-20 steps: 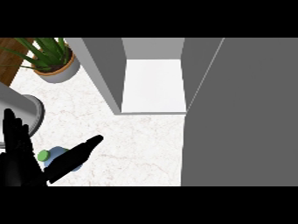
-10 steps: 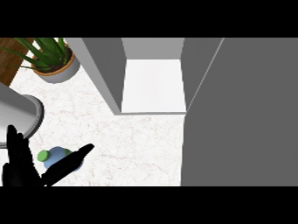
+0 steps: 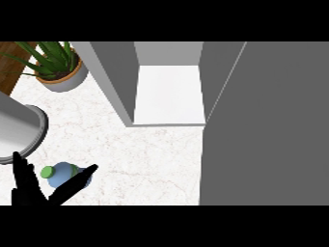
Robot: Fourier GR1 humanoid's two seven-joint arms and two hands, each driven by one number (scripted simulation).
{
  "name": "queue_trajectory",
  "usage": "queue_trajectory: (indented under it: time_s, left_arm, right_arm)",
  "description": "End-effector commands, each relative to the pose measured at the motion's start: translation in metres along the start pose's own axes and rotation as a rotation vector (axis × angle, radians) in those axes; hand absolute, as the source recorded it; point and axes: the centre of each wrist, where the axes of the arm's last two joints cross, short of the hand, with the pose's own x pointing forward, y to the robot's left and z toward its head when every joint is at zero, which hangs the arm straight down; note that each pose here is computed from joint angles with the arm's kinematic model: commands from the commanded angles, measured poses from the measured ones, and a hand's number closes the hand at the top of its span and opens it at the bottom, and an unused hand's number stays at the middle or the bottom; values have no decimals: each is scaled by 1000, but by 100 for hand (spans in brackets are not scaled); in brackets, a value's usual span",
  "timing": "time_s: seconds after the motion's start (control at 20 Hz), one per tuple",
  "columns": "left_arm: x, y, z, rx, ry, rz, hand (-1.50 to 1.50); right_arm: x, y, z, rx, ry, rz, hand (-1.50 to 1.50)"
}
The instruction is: Pick up the bottled water, place it into the cabinet and close the cabinet
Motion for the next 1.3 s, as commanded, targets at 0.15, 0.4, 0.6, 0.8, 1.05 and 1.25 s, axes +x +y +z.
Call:
queue_trajectory:
  time_s: [0.15, 0.4, 0.6, 0.8, 1.05, 1.25]
  left_arm:
    - [-51, 18, -2, 26, 5, 16, -150]
    - [-85, 1, -4, -81, 61, 134, -150]
    - [-90, -11, -12, -127, 58, 191, -150]
    - [-113, -4, -15, -109, 28, 227, -150]
    - [-115, -16, -28, -45, 11, 289, 150]
    - [-128, -29, -19, -46, 34, 354, 150]
  right_arm:
    - [26, 5, 13, 1, -21, 3, -150]
    - [22, 2, 14, 16, -56, -19, -150]
    - [31, 5, 11, -6, -41, -23, -150]
    - [24, 0, 13, 4, -38, -2, -150]
    - [23, 2, 28, -1, -25, 5, -150]
    - [34, 5, 21, -2, -46, -4, -150]
